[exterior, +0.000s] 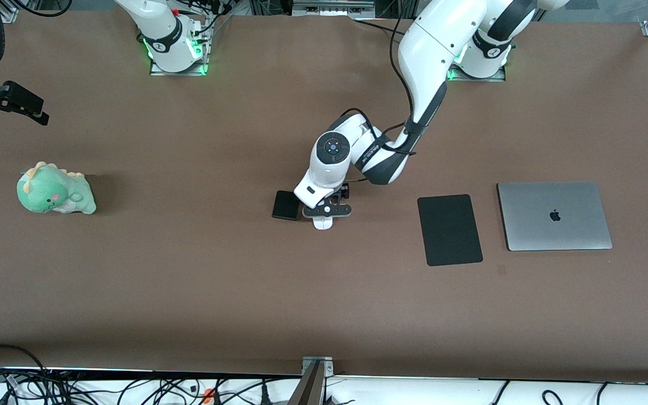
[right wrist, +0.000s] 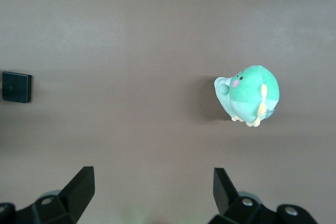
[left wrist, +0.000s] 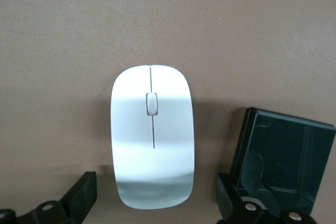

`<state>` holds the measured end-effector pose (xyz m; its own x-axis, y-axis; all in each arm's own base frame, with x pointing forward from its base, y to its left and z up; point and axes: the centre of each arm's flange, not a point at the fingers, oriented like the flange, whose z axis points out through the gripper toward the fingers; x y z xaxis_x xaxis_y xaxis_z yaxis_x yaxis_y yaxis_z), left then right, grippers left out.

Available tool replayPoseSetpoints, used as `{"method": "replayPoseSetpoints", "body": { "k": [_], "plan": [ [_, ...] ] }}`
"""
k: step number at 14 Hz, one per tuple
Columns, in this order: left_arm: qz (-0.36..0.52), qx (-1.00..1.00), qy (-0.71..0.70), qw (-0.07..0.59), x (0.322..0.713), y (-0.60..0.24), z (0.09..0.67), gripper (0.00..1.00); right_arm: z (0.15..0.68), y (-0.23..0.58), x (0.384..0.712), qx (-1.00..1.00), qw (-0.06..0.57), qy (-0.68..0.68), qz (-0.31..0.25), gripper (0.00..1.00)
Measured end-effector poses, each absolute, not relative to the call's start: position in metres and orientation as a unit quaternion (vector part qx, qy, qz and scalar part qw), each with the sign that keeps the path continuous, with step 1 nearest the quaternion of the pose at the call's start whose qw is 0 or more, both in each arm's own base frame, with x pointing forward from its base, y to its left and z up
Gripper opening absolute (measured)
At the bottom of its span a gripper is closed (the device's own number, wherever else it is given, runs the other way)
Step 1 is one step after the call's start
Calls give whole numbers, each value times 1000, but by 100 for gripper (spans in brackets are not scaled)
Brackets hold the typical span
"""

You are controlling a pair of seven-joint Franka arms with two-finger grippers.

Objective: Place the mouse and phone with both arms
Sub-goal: 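Lower the left gripper and grasp the white mouse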

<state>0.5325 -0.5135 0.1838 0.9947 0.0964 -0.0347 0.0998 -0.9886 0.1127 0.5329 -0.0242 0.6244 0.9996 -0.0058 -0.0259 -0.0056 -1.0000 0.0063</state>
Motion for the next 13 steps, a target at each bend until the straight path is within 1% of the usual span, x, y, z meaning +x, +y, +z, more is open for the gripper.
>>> {"method": "replayPoseSetpoints", "body": {
  "k": [6, 8, 10, 11, 13],
  "plan": [
    [-3, 998, 43, 54, 535, -511, 174, 100, 624, -24, 533, 1000, 3, -3, -13, 100],
    [8, 999, 30, 44, 535, -511, 174, 96, 624, -24, 533, 1000, 3, -3, -13, 100],
    [14, 999, 25, 41, 537, -511, 175, 77, 624, -24, 533, 1000, 3, -3, -13, 100],
    [15, 999, 26, 41, 539, -509, 176, 77, 624, -24, 533, 1000, 3, -3, -13, 100],
    [19, 999, 28, 42, 544, -507, 179, 62, 624, -24, 533, 1000, 3, -3, -13, 100]
  ]
}}
